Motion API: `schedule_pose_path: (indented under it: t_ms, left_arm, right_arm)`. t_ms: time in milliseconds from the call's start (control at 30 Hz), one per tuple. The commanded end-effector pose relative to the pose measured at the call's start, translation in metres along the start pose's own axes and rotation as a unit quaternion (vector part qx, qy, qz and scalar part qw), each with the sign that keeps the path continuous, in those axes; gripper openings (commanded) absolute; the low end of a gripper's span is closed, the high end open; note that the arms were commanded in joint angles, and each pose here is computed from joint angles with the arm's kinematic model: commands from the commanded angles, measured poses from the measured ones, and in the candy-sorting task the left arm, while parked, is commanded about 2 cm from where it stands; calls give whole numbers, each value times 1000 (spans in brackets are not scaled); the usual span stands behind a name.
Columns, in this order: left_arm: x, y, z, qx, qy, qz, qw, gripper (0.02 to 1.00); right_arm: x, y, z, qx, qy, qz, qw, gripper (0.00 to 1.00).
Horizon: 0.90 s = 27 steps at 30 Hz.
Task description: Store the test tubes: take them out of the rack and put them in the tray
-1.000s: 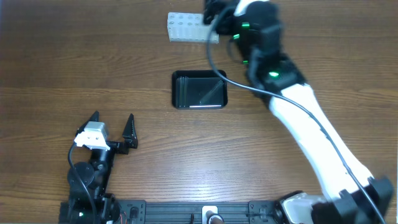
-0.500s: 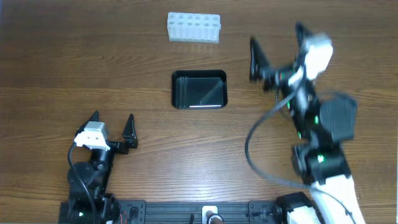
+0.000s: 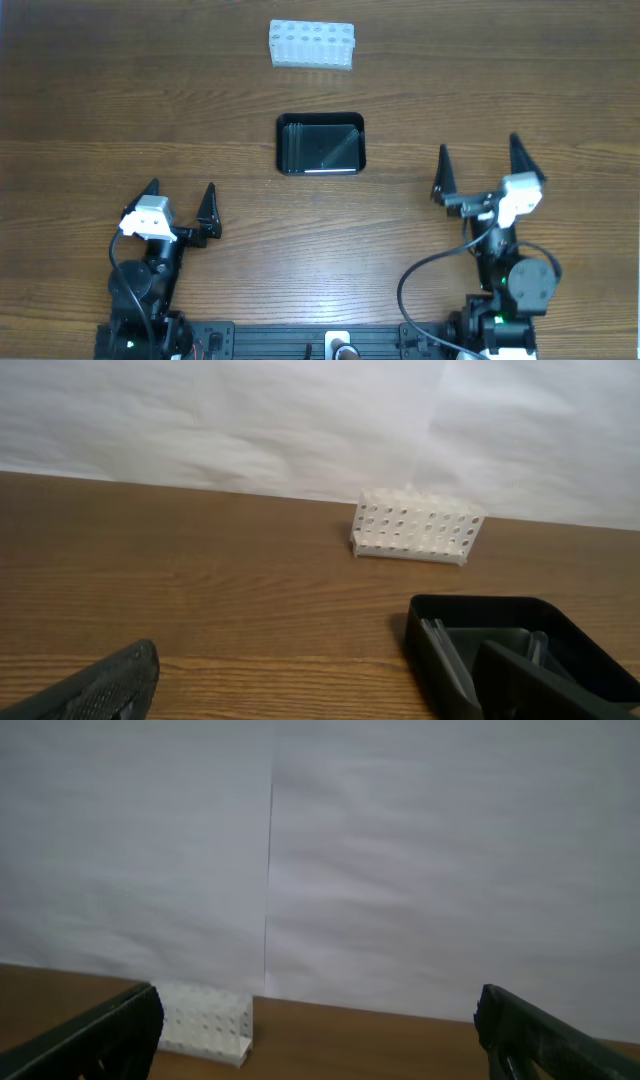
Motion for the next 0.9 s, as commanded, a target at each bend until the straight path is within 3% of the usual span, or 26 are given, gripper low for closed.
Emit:
schedule_pose_path:
  t_ms: [33, 300, 500, 567, 767, 900]
  left_arm:
    - [0, -1, 0, -7, -3, 1, 1000, 998]
    - [0, -1, 0, -7, -3, 1, 1000, 998]
    - [0, -1, 0, -7, -3, 1, 1000, 996]
    - [0, -1, 0, -7, -3, 1, 1000, 998]
    - [0, -1, 0, -7, -3, 1, 1000, 1000]
    - [0, -1, 0, -7, -3, 1, 1000, 998]
  right_arm:
    - [18, -18, 7, 8, 2, -15, 1000, 993]
    - [34, -33, 12, 42, 6, 2, 999, 991]
    - [39, -59, 17, 151, 24, 65, 986, 991]
    - [40, -66, 17, 171, 22, 84, 981, 991]
    - [42, -78, 18, 165, 20, 116, 979, 993]
    - [42, -80, 19, 104, 17, 123, 987, 991]
Point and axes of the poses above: each gripper's point midway between its finger pads, its own x axis back along the fingers, its own z axis along the line the jaws close on, y = z × x, the point moved 5 cm from there along x, back along the fingers, and after that the axes turned 9 degrees about x, right-handed, at the moved point
